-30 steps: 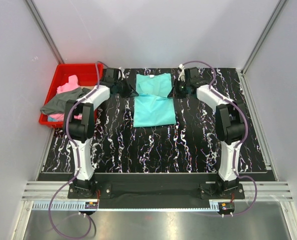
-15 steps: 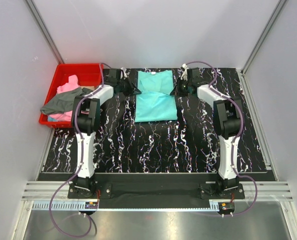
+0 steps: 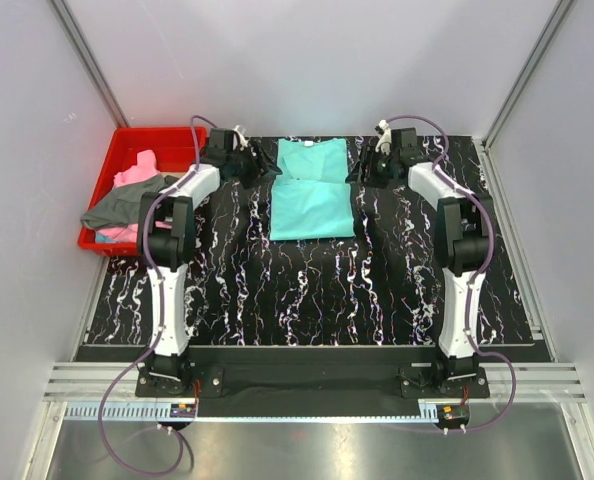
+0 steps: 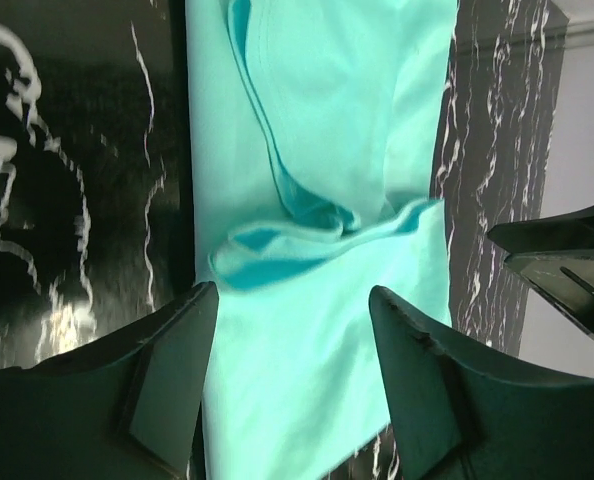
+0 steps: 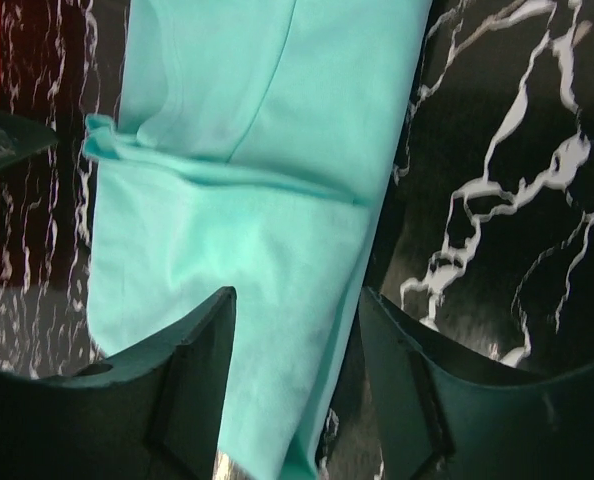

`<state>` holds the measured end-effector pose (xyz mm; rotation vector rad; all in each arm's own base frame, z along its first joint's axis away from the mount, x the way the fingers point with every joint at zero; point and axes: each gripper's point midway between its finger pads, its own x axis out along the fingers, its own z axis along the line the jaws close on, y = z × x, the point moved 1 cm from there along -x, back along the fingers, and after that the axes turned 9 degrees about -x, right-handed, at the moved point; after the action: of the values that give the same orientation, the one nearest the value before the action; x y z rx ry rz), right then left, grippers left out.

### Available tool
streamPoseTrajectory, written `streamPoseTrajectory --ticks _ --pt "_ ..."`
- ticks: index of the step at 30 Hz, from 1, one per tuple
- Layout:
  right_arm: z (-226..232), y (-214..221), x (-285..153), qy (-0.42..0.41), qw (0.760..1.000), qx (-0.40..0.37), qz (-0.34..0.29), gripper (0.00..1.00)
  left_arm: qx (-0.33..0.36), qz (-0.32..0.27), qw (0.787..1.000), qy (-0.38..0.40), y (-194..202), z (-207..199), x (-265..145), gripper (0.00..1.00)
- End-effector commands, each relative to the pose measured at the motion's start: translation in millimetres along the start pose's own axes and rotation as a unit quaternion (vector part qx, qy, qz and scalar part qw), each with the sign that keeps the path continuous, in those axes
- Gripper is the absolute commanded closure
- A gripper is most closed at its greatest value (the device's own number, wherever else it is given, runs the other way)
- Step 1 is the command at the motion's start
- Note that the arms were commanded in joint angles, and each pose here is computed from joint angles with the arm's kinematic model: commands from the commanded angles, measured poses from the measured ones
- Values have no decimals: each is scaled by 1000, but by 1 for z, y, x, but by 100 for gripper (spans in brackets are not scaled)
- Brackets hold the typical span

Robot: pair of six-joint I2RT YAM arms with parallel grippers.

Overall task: Fold and stack the t-shirts
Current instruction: Fold the tshirt

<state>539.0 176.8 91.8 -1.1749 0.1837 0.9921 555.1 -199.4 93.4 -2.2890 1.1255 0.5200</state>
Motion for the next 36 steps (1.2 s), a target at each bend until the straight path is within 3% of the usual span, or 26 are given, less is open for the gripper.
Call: streamPoseTrajectory --ticks 1,6,13,17,22,33,36 --pt "37 -4 -42 -55 998 -33 10 40 61 -36 997 15 -10 -42 -49 32" --pt "50 42 -55 -107 992 -28 52 39 69 -32 997 -24 21 -27 -80 33" --pt "43 71 -48 -131 987 -24 88 32 46 17 997 -52 84 17 -88 34" --pt "54 81 -50 -176 980 -22 90 29 63 25 997 -25 99 1 -83 34" --pt "50 95 -44 -180 978 -9 103 29 77 40 996 12 101 -23 -62 34" --pt "50 110 -37 -200 972 9 120 30 66 60 996 -3 102 -2 -19 34" --pt "49 110 -37 -204 972 15 119 34 66 59 996 -14 101 6 -13 34"
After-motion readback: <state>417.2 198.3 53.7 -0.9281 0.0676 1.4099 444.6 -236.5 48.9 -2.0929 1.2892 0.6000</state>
